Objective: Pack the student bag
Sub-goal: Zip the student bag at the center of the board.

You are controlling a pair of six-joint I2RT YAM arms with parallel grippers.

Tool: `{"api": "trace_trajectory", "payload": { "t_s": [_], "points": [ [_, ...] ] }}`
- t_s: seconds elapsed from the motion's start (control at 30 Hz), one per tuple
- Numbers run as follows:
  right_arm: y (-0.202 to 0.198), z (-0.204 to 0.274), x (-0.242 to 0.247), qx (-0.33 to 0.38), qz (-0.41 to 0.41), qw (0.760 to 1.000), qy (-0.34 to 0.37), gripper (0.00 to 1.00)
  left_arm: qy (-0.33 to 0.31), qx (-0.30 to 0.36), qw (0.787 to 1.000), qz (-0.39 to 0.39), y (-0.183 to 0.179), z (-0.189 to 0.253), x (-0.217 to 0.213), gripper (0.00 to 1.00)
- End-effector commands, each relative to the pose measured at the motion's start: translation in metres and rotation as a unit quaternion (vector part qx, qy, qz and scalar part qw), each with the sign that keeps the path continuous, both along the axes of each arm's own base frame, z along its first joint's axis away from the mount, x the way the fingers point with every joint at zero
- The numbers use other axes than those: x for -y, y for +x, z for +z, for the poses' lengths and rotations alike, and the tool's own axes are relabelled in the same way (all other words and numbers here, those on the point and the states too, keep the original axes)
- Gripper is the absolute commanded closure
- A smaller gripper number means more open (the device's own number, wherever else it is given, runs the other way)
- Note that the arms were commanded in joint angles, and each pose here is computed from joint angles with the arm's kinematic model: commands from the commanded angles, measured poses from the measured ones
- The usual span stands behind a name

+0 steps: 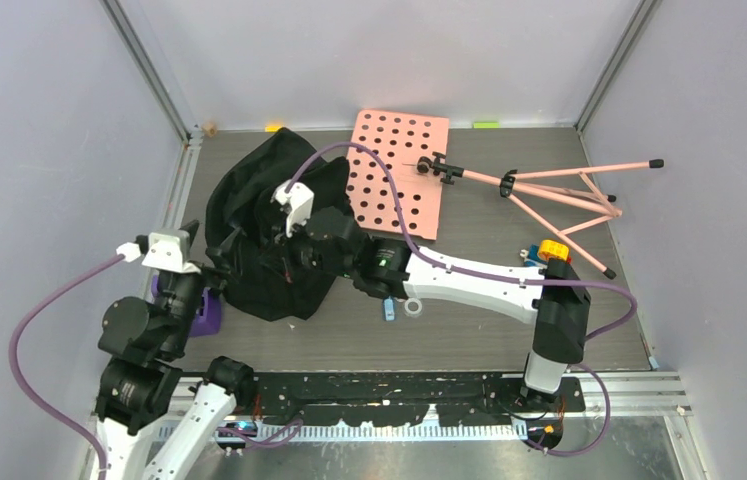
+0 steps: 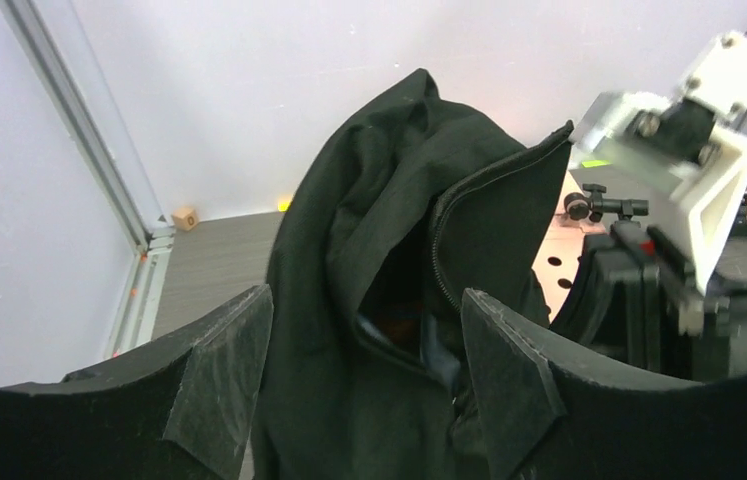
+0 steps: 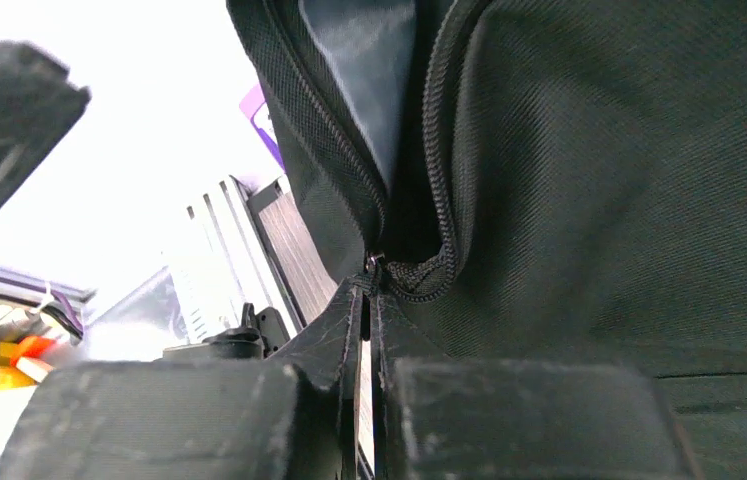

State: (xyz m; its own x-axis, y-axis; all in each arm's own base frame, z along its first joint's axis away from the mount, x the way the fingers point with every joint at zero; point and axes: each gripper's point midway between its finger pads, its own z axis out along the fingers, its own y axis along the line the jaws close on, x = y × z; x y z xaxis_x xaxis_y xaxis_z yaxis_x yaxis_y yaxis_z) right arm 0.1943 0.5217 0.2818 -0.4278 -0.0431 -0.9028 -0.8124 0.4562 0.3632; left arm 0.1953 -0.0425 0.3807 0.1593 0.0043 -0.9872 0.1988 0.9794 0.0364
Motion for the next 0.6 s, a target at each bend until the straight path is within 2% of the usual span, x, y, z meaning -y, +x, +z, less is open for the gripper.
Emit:
{"api": "trace_trajectory", "payload": {
  "t_s": [0.0,0.23,0.43,0.57],
  "points": [
    [0.015,0.103,0.023,0.026,-0.036,0.991,0.123,1.00,0.000,0.017,1.000,0.022,-0.021,0.014,-0.017,0.28],
    [0.022,0.114,0.030,0.029,-0.043,0.990,0.131,1.00,0.012,-0.002,1.000,-0.029,-0.036,-0.002,-0.003,0.27],
    [0.027,0.127,0.035,0.034,-0.047,0.989,0.133,0.99,-0.008,-0.052,0.997,-0.054,-0.032,-0.030,0.010,0.28],
    [0.027,0.143,0.037,0.044,-0.044,0.988,0.138,1.00,-0.018,-0.063,0.996,-0.067,-0.027,-0.039,0.017,0.30]
  ]
}}
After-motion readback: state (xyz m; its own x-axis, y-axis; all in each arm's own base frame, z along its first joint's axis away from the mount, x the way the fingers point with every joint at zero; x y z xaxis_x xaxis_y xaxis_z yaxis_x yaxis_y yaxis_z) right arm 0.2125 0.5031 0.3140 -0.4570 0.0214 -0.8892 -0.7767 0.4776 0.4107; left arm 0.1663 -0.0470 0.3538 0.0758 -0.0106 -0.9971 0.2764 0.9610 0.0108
